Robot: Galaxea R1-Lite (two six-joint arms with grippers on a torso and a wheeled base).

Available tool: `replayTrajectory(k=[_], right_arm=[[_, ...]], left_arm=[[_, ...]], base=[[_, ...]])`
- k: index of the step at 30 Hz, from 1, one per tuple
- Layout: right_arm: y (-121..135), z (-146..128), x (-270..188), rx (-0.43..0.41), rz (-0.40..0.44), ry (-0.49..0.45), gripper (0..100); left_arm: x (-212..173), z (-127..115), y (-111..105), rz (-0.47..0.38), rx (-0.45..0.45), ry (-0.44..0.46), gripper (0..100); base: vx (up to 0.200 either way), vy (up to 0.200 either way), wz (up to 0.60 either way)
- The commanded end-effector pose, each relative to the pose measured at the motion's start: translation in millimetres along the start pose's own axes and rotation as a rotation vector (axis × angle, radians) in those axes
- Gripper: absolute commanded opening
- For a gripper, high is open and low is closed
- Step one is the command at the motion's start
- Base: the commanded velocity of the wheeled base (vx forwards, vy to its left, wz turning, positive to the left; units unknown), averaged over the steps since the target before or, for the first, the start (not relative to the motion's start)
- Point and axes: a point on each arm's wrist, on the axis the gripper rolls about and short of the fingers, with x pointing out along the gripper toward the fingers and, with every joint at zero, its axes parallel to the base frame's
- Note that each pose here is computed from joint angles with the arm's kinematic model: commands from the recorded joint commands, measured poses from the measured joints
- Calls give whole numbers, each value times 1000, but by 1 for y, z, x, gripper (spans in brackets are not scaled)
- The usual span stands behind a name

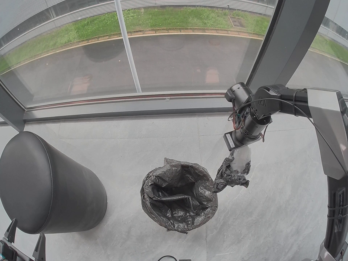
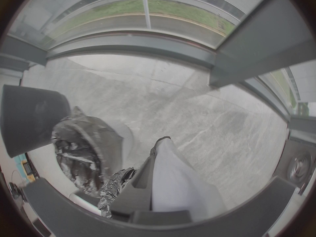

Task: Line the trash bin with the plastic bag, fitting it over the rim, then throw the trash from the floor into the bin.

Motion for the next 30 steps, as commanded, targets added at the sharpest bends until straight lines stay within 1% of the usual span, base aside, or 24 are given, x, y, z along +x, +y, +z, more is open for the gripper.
replayTrajectory(k=[1, 2, 3, 5, 8, 9, 10, 12, 13, 14, 17, 22, 24, 27, 28, 30], right_arm=[[45, -1, -50, -106, 62, -97, 0], [45, -1, -50, -106, 62, -97, 0], [57, -3, -50, -151, 53, -108, 0], [69, -5, -52, -193, 50, -121, 0], [88, -7, -57, -224, 71, -152, 0], [88, -7, -57, -224, 71, -152, 0], [97, -10, -60, -243, 83, -164, 0], [107, -13, -64, -263, 96, -169, 0], [107, -13, -64, -263, 96, -169, 0], [116, -16, -69, -283, 109, -177, 0], [129, -21, -73, -312, 120, -184, 0], [148, -27, -77, -363, 106, -213, 0], [151, -27, -77, -369, 107, -222, 0], [163, -23, -69, -431, 84, -297, 0], [164, -21, -68, -440, 78, -311, 0], [164, -21, -68, -440, 78, -311, 0]], left_arm=[[0, -5, 0, 0, 0, 3, 100], [0, -5, 0, 0, 0, 3, 100], [0, -5, 0, 0, 0, 3, 100], [0, -5, 0, 0, 0, 3, 100], [0, -5, 0, 0, 0, 3, 100], [0, -5, 0, 0, 0, 3, 100], [0, -5, 0, 0, 0, 3, 100], [0, -5, 0, 0, 0, 3, 100], [0, -5, 0, 0, 0, 3, 100], [0, -5, 0, 0, 0, 3, 100], [0, -5, 0, 0, 0, 3, 100], [0, -5, 0, 0, 0, 3, 100], [0, -5, 0, 0, 0, 3, 100], [0, -5, 0, 0, 0, 3, 100], [0, -5, 0, 0, 0, 3, 100], [0, -5, 0, 0, 0, 3, 100]], base=[[0, 0, 0], [0, 0, 0], [0, 0, 0], [0, 0, 0], [0, 0, 0], [0, 0, 0], [0, 0, 0], [0, 0, 0], [0, 0, 0], [0, 0, 0], [0, 0, 0], [0, 0, 0], [0, 0, 0], [0, 0, 0], [0, 0, 0], [0, 0, 0]])
